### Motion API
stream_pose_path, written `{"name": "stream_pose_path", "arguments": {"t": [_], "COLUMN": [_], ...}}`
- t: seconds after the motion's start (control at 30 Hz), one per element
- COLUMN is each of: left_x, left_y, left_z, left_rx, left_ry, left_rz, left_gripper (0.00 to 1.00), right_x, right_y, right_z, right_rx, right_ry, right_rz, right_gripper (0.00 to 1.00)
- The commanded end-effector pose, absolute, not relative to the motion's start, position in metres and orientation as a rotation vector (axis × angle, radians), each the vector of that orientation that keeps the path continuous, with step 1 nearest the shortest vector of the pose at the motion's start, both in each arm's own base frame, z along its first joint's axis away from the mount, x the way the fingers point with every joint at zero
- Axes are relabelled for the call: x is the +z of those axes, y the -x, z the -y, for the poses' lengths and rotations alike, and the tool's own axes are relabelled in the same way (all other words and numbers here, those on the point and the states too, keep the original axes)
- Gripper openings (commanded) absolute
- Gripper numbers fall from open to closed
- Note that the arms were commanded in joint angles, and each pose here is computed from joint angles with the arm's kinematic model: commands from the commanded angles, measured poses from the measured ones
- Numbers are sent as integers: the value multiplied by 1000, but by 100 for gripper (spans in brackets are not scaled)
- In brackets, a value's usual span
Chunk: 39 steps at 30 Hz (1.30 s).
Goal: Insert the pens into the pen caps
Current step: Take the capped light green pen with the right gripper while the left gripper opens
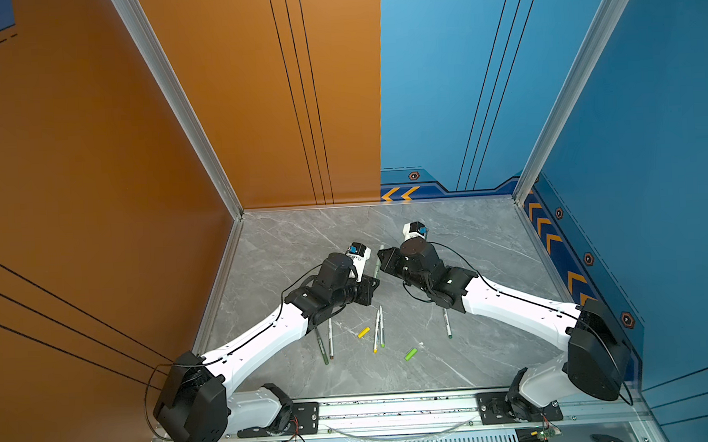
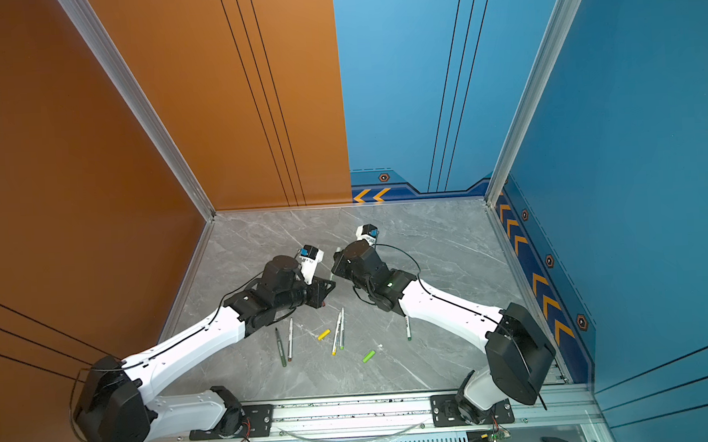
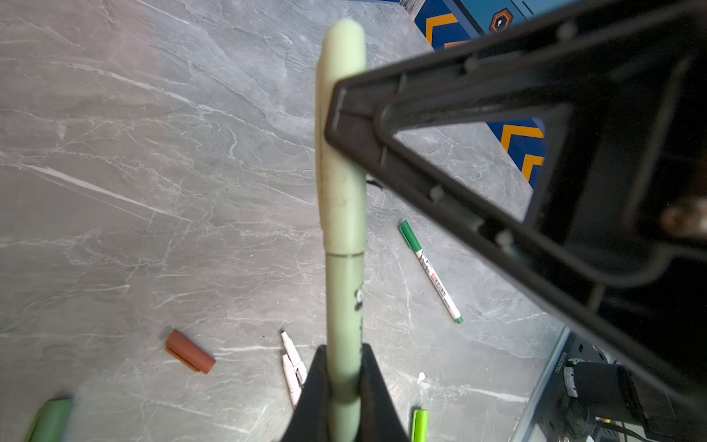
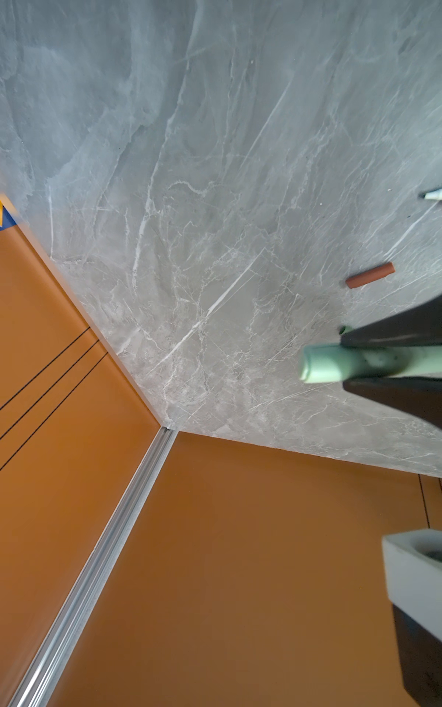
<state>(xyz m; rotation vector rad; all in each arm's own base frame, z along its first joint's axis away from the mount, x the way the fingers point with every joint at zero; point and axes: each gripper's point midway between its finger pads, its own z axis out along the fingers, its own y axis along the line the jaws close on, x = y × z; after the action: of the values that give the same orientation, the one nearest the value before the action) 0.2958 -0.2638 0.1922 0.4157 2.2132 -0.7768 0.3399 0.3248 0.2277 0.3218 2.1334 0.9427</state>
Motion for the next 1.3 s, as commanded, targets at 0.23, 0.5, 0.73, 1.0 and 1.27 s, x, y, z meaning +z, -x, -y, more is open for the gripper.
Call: {"name": "stream_pose_path", "arguments": {"t": [0.23,0.5,0.73,1.0,1.27], "left_x": [403,379,336,258,261], "left_y": [-335,-335,-320,-278,-260], "left_z": [277,274,271,258,245], "left_rx": [-899,-910,-975,-1071,-1120], "left_ry": [-362,-338,-343,-280,-188], "left_rz": [-1468,-1526,-1626,-1824,-1837], "left_gripper": [0,0,0,0,0], "right_x": [128,143,182,267,280], "right_y": [-227,-236,-265,-310,-291], "right_z": [-373,-375,-369,-333,-325], "right_rx": [1008,1038,1097,1145,1142], "right_ry": [-28,-24,-47,-79,-26], "right_rz": [-2660,-2624,-2513,-2276,-2250], "right_gripper": [2,3,10,33,43]}}
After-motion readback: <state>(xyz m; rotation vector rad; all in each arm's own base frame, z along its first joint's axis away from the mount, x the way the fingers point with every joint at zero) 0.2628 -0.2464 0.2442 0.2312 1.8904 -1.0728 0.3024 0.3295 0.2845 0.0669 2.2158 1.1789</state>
